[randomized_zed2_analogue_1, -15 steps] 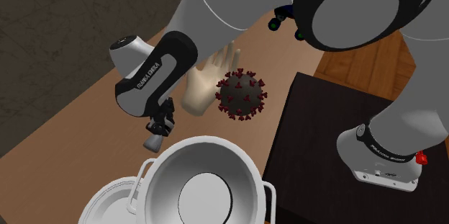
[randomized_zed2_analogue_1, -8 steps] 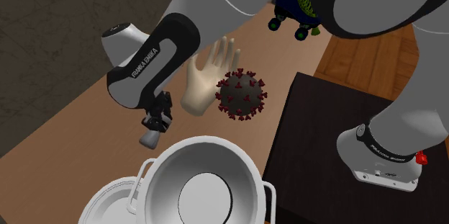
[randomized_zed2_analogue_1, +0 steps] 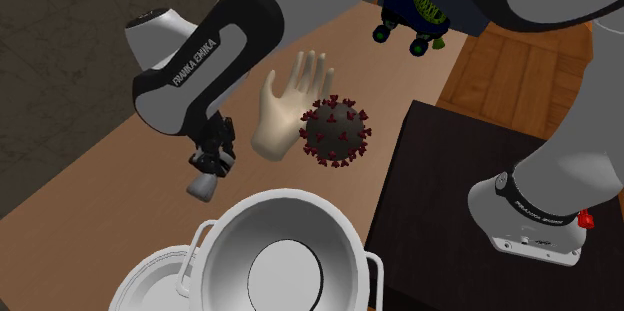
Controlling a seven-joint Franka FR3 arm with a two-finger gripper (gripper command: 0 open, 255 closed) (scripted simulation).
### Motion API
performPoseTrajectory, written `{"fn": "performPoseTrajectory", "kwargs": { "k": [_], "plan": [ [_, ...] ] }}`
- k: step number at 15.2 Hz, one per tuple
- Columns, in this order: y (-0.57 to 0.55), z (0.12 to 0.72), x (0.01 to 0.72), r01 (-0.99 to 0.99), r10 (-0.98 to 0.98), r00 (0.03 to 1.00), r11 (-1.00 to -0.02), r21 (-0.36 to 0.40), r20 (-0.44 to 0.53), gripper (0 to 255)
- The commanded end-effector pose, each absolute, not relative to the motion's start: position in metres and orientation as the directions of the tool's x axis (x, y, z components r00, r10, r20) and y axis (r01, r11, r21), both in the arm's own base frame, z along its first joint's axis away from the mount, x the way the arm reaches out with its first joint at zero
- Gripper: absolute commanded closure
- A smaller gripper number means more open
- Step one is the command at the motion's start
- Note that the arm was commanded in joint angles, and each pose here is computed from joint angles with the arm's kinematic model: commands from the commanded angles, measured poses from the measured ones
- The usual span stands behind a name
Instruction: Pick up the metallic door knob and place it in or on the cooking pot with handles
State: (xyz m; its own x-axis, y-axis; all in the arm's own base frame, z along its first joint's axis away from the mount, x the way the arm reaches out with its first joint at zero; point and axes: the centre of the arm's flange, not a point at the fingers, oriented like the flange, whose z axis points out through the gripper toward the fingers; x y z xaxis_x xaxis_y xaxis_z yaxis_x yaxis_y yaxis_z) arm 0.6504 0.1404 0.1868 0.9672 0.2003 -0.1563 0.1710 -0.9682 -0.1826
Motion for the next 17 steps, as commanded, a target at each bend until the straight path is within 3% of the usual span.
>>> {"fn": "performPoseTrajectory", "kwargs": {
  "k": [1, 17],
  "plan": [
    [0.14, 0.198, 0.651, 0.171, 0.2, 0.967, -0.968, -0.183, -0.156, 255],
    [0.14, 0.283, 0.651, 0.171, 0.2, 0.967, -0.968, -0.183, -0.156, 255]
  ]
}}
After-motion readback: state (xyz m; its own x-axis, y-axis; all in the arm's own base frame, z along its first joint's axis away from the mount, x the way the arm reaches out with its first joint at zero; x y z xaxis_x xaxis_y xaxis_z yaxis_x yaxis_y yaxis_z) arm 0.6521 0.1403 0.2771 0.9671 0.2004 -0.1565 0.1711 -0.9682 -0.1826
